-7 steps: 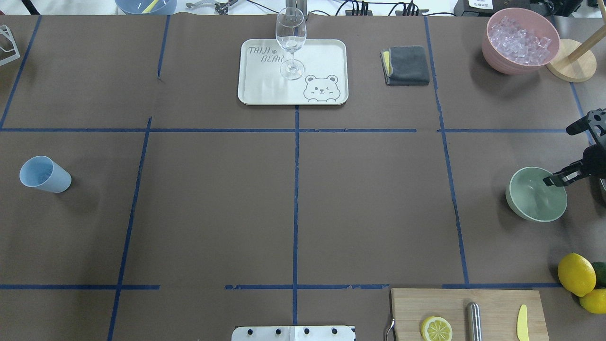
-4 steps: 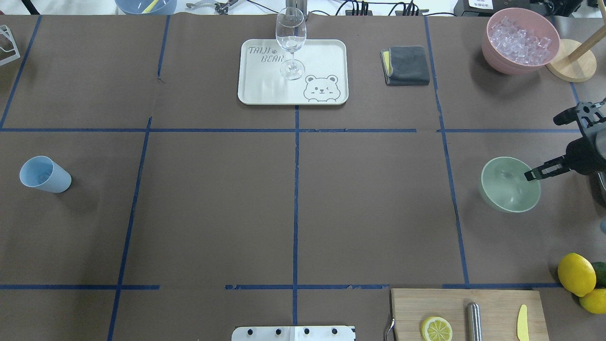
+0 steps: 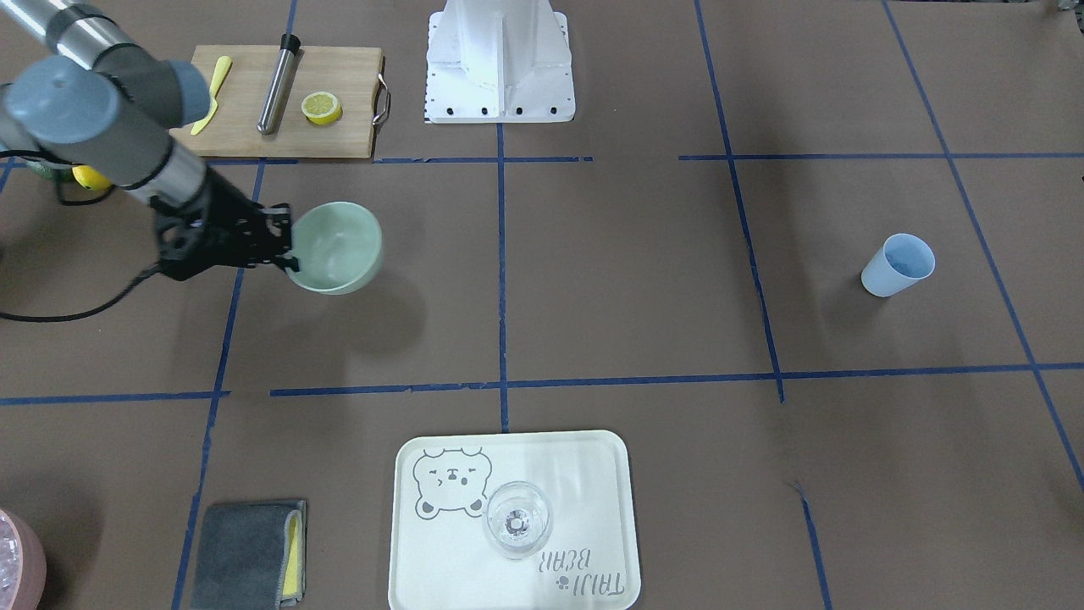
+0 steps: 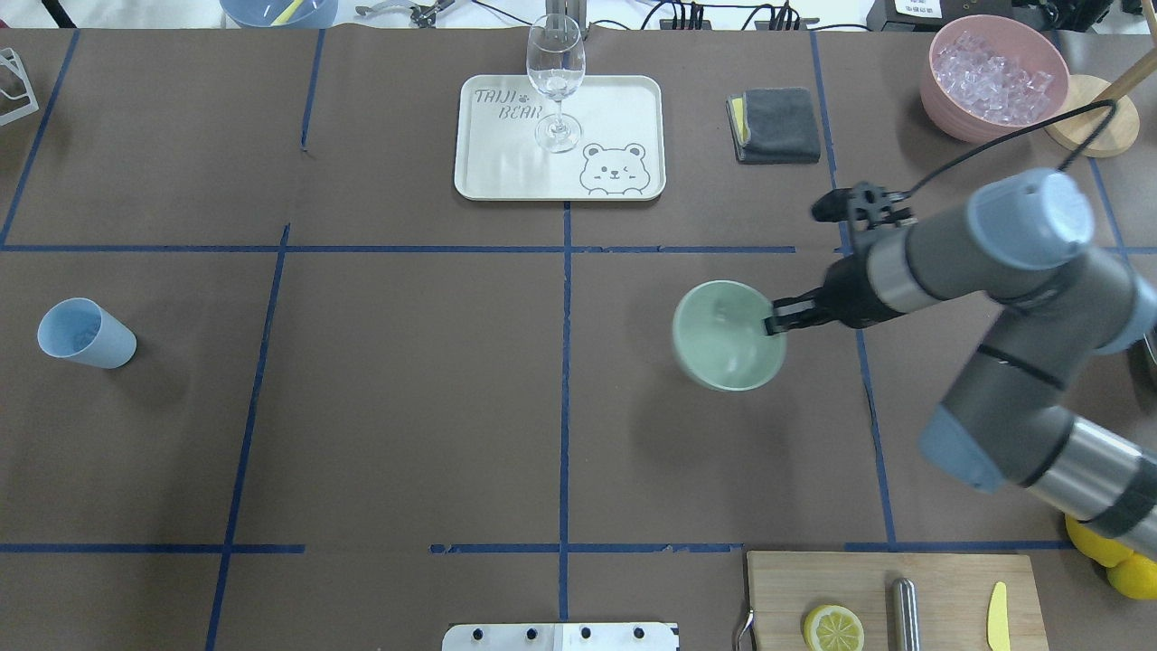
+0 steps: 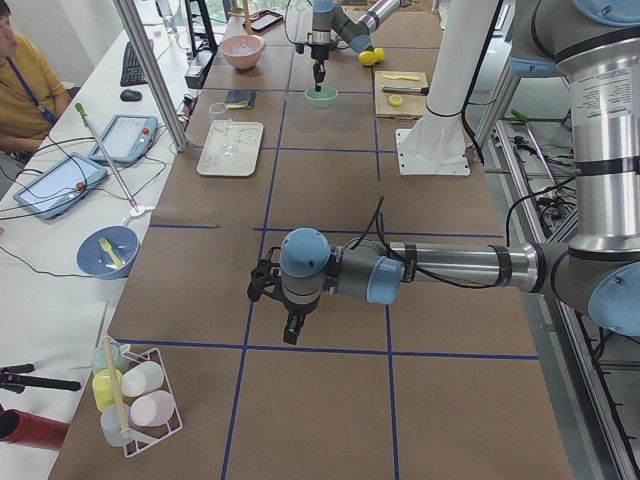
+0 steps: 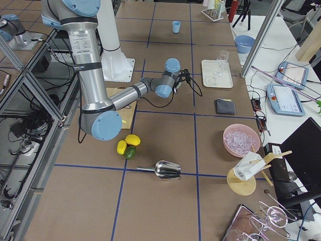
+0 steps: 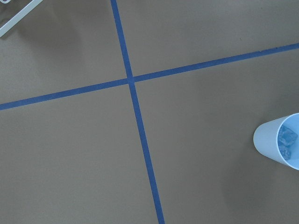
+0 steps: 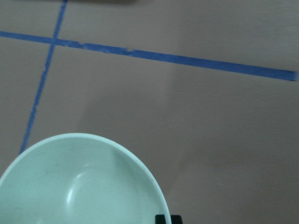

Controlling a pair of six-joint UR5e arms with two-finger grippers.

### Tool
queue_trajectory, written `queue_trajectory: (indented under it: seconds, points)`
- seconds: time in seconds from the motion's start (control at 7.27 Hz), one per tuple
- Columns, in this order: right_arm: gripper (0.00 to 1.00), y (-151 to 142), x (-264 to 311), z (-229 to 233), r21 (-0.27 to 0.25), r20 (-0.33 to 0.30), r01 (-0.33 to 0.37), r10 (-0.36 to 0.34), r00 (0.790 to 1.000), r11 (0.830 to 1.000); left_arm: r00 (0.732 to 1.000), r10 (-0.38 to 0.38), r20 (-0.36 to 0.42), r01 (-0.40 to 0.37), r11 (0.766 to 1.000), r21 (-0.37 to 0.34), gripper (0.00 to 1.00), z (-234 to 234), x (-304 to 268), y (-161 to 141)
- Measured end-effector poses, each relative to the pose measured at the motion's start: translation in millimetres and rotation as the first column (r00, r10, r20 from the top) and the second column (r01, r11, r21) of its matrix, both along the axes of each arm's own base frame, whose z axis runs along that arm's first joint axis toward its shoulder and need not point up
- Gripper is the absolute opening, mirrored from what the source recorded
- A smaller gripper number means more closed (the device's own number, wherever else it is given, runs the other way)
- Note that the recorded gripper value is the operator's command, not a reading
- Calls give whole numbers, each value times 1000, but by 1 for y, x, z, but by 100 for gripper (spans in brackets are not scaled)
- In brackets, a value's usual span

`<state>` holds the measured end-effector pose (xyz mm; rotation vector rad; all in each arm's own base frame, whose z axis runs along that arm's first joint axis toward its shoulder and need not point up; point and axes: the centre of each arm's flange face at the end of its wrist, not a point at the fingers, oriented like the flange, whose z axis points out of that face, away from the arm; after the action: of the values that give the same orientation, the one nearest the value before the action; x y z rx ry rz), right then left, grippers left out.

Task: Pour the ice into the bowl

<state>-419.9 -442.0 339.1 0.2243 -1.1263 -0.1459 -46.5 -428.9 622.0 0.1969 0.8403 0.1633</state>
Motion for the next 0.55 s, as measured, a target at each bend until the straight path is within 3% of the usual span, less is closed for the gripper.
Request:
queue_trajectory:
  seconds: [0.28, 0.55]
  points:
    - [0, -18, -123, -112, -54, -29, -107, 105, 994, 993, 1000, 0, 0, 0, 1000, 2, 100, -1, 0, 0]
    - [0, -22, -205, -182, -98, -56, -135, 129, 990, 986, 1000, 0, 0, 0, 1000, 2, 100, -1, 0, -1]
